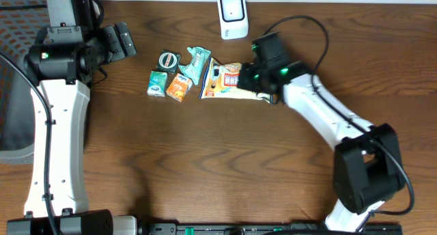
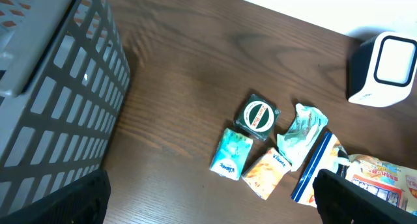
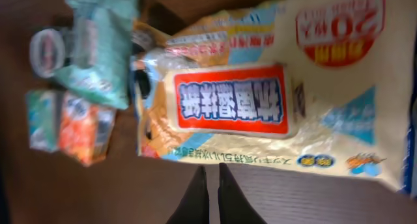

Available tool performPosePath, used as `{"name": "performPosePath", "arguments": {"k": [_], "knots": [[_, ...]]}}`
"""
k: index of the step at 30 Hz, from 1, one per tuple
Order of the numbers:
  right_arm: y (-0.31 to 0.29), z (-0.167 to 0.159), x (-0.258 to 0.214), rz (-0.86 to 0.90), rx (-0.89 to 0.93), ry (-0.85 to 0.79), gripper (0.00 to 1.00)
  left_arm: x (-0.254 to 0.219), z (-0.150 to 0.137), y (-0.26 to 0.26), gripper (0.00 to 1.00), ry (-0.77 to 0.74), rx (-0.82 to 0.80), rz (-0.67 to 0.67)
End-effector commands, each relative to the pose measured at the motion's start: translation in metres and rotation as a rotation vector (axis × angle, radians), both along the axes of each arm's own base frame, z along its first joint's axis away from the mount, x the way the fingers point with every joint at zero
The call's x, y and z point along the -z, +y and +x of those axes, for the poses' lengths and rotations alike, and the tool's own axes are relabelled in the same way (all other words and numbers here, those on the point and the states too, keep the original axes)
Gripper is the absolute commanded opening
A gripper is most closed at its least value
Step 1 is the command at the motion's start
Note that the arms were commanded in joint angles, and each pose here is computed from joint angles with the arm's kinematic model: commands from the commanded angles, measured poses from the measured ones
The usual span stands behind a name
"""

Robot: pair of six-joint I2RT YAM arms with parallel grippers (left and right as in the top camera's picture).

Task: Scan the item barcode
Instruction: 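Drag the yellow snack bag rightward away from the other items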

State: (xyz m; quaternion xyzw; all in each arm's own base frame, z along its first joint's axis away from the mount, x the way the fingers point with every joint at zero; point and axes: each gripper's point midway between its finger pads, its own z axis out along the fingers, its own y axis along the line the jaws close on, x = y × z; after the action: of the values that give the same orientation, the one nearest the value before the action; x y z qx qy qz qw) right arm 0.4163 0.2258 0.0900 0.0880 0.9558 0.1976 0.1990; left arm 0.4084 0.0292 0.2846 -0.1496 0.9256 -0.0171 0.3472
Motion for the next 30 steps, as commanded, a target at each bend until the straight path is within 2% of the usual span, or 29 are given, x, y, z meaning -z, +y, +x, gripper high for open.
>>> {"name": "performPosePath", "arguments": {"k": [1,10,16,19,22,25,27,30], "knots": [[-0.011,0.004,0.027,-0.094,0.195,0.019,0.02,0.004,0.000,0.002,0.98,0.012,-0.014,0.003],[-0.011,0.007,0.076,-0.172,0.194,0.050,0.01,0.004,0.000,0.002,0.98,0.012,-0.014,0.003],[-0.061,-0.001,0.079,-0.295,0.279,0.113,0.01,0.004,0.000,0.002,0.98,0.012,-0.014,0.003],[-0.110,-0.010,0.069,-0.410,0.364,0.155,0.01,0.004,0.000,0.002,0.98,0.012,-0.014,0.003],[-0.138,-0.004,0.047,-0.469,0.282,0.119,0.01,0.004,0.000,0.002,0.98,0.012,-0.014,0.003],[-0.131,0.003,0.019,-0.398,0.103,0.061,0.01,0.004,0.000,0.002,0.98,0.012,-0.014,0.003],[-0.111,0.006,-0.005,-0.277,0.003,0.001,0.02,0.004,0.000,0.002,0.98,0.012,-0.014,0.003],[-0.093,0.014,-0.023,-0.175,-0.033,-0.063,0.09,0.004,0.000,0.002,0.98,0.012,-0.014,0.003]]}}
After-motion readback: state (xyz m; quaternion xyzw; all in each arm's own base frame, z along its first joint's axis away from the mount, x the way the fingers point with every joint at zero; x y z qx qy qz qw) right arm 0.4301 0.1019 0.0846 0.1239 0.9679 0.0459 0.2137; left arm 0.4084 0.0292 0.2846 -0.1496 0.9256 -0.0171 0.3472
